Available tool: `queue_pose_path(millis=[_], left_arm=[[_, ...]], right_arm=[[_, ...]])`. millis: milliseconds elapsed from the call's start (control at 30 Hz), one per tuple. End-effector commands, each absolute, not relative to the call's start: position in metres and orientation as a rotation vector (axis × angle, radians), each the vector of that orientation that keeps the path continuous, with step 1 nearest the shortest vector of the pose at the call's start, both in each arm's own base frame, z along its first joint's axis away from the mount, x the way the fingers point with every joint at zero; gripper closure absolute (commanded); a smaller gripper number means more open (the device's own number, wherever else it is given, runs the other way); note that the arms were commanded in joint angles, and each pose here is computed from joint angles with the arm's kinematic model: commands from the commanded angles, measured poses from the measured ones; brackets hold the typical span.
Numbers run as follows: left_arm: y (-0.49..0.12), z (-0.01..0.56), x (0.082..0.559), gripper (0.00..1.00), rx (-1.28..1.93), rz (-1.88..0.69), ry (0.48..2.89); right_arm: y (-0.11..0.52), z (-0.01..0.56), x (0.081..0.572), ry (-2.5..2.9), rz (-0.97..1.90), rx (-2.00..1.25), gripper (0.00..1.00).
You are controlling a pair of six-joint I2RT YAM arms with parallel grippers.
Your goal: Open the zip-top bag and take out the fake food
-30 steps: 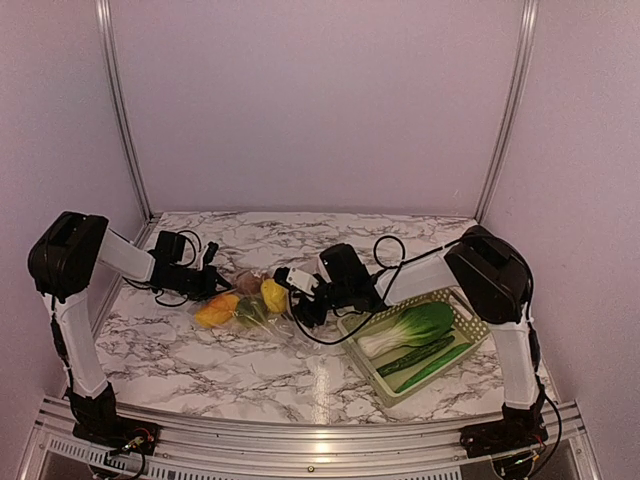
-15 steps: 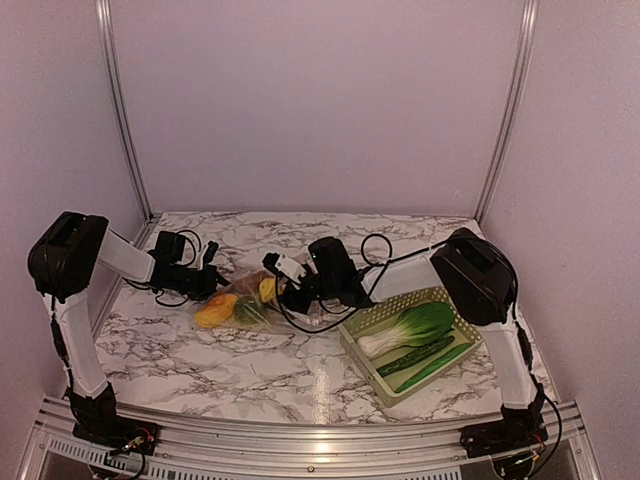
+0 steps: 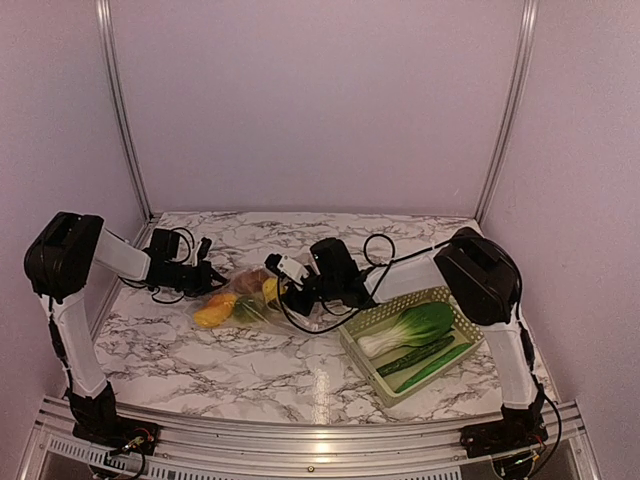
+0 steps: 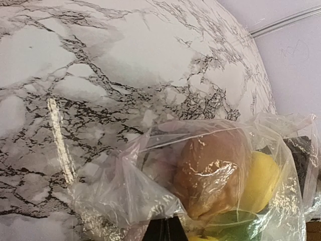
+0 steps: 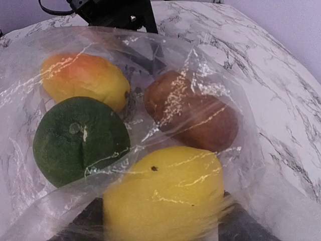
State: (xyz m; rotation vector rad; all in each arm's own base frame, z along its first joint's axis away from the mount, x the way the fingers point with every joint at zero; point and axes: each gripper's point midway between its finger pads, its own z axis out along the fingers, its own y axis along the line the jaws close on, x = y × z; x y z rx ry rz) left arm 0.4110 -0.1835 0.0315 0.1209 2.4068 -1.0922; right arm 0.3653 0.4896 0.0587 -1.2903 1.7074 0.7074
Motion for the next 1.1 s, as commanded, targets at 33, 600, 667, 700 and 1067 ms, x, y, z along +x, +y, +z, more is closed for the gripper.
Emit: queue_pose_path(millis=[33,600,667,700,1067], left_arm=[[-0.163,0.048,0.424,1.00,0.044,-1.039,2.357],[-0.137,0.045,0.439,1.00,-0.076,-0.968,2.358],[-0.137,0.044,0.440,1.00,-0.075,-0.968,2.358],[-0.137,0.044,0.440,1.00,-0.076,-0.968,2.356],[-0.139,0.045,0.443,1.00,-0.067,-0.981,2.350]], right_arm=[[0.479,0.086,0.351,1.697,0.696,-1.294,0.65],[0.432,0.128,0.306,1.769,0.706,-1.338,0.68],[0.422,0.132,0.297,1.780,0.699,-1.348,0.68],[0.417,0.131,0.294,1.794,0.695,-1.346,0.68],[0.338,0.140,0.251,1.986,0.616,-1.219,0.67]])
